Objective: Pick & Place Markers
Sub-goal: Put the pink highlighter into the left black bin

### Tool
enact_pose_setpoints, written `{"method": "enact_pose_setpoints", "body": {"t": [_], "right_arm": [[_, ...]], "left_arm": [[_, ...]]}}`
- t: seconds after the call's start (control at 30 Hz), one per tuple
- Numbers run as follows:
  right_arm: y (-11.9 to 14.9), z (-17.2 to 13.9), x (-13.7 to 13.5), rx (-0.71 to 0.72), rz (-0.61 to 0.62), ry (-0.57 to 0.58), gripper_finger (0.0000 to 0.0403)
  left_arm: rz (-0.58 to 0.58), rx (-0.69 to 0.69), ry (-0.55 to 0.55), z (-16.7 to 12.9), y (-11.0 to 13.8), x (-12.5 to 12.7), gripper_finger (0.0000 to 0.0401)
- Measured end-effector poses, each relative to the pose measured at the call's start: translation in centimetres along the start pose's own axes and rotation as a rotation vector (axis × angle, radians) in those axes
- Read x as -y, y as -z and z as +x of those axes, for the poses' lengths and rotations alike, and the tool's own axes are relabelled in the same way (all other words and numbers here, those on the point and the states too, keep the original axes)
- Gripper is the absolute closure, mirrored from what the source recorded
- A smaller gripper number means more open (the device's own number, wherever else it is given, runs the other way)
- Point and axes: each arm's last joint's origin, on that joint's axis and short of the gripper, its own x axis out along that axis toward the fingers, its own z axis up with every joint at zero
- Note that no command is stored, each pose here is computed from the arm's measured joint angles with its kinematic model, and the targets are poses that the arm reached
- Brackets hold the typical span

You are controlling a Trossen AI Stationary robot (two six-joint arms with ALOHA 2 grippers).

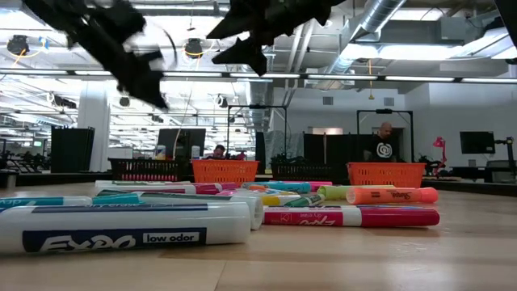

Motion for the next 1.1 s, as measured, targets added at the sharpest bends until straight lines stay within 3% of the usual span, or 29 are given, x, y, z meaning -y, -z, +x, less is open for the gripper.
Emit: {"method": "enact_pose_setpoints", "body": {"t": [0.17, 0.4, 0.53, 0.8, 1.1], "right_arm": [[1.4, -0.4, 1.0, -0.144, 0.044, 0.037, 0.0204], [4.1, -1.8, 2.4, -0.435, 0.073, 0.139, 0.0217], [4.7, -2.5, 3.4, -0.511, 0.016, 0.231, 0.0224], [4.5, -3.5, 5.4, -0.512, -0.022, 0.254, 0.0226], [4.7, -3.7, 6.1, -0.516, -0.03, 0.28, 0.0174]], "left_arm": [[-0.18, 0.279, 0.168, -5.7, -1.8, 0.1, 0.0252], [-0.222, 0.462, 0.365, -10.0, -1.9, 0.8, 0.026], [-0.208, 0.467, 0.414, -10.2, -2.0, 1.3, 0.0263], [-0.185, 0.409, 0.479, -8.9, -2.3, 2.6, 0.0265], [-0.182, 0.406, 0.488, -8.4, -2.6, 2.8, 0.0265]]}}
